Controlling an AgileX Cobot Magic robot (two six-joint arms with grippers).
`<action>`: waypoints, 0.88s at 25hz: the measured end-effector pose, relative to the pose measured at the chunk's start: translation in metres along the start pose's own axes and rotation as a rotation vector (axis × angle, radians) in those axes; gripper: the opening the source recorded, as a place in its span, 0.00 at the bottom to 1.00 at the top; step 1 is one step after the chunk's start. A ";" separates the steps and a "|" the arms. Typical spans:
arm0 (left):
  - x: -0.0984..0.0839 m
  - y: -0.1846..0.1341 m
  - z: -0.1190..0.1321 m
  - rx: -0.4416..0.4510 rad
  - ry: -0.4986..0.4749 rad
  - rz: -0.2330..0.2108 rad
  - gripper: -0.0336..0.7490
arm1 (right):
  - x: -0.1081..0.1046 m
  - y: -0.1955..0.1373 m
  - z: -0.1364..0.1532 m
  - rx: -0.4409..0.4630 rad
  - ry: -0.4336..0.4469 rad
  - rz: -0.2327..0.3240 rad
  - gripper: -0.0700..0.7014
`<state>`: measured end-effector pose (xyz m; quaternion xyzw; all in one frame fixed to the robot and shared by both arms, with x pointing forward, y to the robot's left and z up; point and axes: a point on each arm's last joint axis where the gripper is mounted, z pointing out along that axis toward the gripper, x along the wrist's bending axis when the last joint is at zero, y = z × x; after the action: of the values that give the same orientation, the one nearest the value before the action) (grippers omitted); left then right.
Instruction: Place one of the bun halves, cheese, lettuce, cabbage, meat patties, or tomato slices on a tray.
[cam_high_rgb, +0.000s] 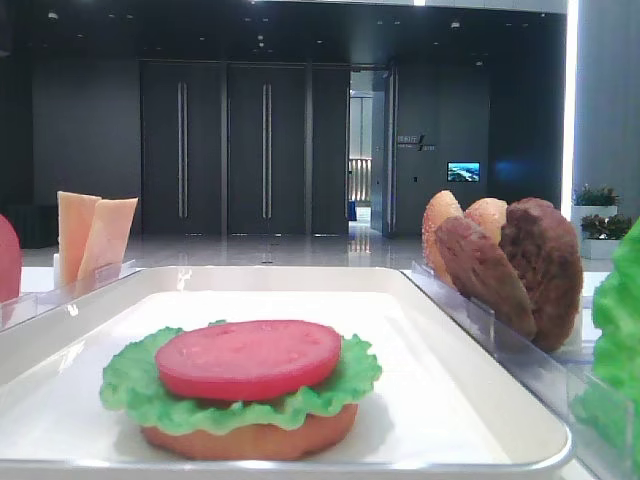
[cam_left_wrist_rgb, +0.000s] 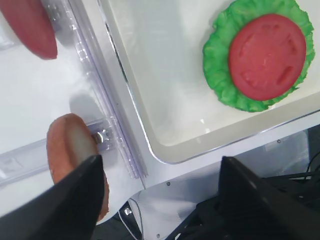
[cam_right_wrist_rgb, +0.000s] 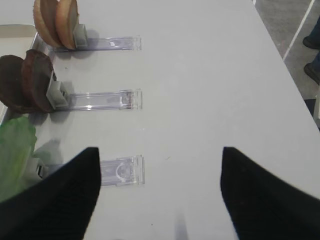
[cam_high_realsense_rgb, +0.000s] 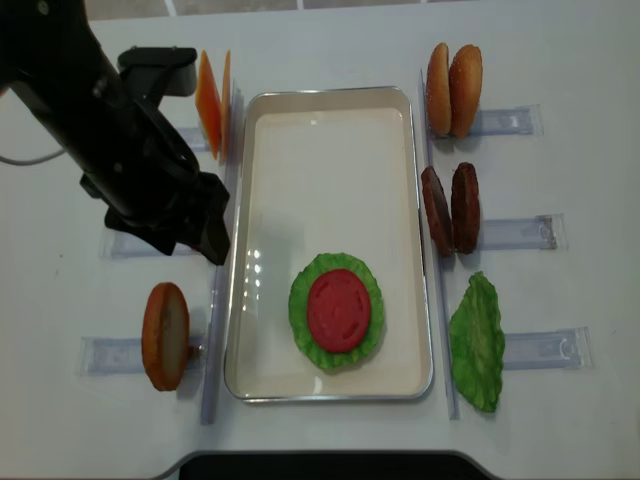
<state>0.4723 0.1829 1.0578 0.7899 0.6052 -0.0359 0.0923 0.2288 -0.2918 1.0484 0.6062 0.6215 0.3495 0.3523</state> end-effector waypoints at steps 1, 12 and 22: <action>0.000 0.000 0.000 0.000 0.002 -0.001 0.74 | 0.000 0.000 0.000 0.000 0.000 0.000 0.72; 0.057 0.001 -0.017 -0.060 0.112 -0.113 0.73 | 0.000 0.000 0.000 0.000 0.000 0.000 0.72; 0.119 -0.010 -0.035 -0.098 0.173 -0.226 0.73 | 0.000 0.000 0.000 0.000 0.000 0.000 0.72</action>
<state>0.4928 0.3054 1.0711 0.7114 0.6970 0.0519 0.0737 0.2288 -0.2918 1.0484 0.6062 0.6215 0.3495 0.3523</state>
